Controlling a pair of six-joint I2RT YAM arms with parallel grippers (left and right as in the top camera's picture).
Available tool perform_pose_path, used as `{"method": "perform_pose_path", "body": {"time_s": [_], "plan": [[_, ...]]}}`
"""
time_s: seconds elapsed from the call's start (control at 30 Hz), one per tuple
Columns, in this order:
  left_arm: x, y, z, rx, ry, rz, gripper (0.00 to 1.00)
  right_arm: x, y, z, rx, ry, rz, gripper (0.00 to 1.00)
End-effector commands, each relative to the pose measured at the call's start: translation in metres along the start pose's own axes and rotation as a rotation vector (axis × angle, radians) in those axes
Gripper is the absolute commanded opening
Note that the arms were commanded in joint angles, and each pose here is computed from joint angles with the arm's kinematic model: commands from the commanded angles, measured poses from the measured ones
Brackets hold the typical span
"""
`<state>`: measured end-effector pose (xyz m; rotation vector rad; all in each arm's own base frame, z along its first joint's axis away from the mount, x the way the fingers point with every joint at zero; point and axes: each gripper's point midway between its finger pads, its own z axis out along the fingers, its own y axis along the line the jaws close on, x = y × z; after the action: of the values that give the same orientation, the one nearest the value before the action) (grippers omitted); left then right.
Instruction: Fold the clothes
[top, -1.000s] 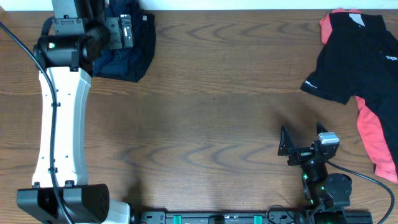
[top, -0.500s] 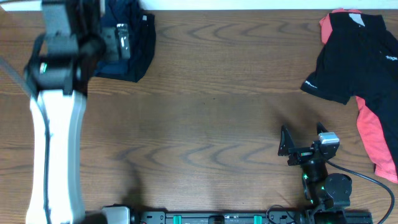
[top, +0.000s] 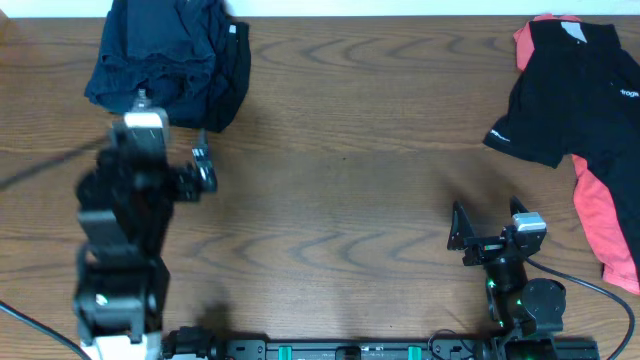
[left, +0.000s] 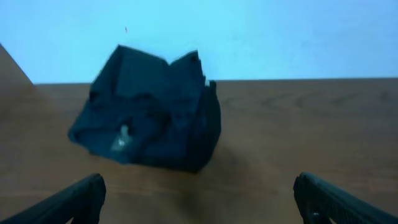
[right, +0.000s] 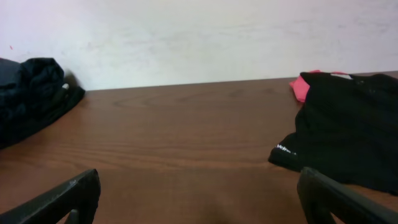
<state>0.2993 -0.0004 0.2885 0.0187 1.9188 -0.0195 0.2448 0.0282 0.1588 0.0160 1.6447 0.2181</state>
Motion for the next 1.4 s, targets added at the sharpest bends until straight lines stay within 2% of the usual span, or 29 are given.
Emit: {"method": "perform_pose_path", "body": {"time_s": [0.0,0.3,0.6,0.8,1.03,1.2,1.37], "plan": [[0.029,-0.002,-0.007,0.009,-0.041,0.014,0.98,0.001,0.000,0.000,0.001,0.000,-0.015,0.99],[0.086,-0.003,-0.015,0.007,-0.190,0.022,0.98,0.001,0.000,0.000,0.001,0.000,-0.015,0.99],[0.112,-0.004,-0.014,0.008,-0.298,0.029,0.98,0.001,0.000,0.000,0.001,0.000,-0.015,0.99],[0.116,-0.004,-0.016,0.007,-0.351,0.032,0.98,0.001,0.000,0.000,0.001,0.000,-0.015,0.99],[0.128,-0.004,-0.010,0.006,-0.327,0.030,0.98,0.001,0.000,0.000,0.001,0.000,-0.015,0.99],[0.159,-0.004,-0.001,0.009,-0.205,0.023,0.98,0.001,0.000,0.000,0.001,0.000,-0.015,0.99],[0.160,-0.002,-0.001,0.001,-0.201,0.022,0.98,0.001,0.000,0.000,0.001,0.000,-0.015,0.99]]}}
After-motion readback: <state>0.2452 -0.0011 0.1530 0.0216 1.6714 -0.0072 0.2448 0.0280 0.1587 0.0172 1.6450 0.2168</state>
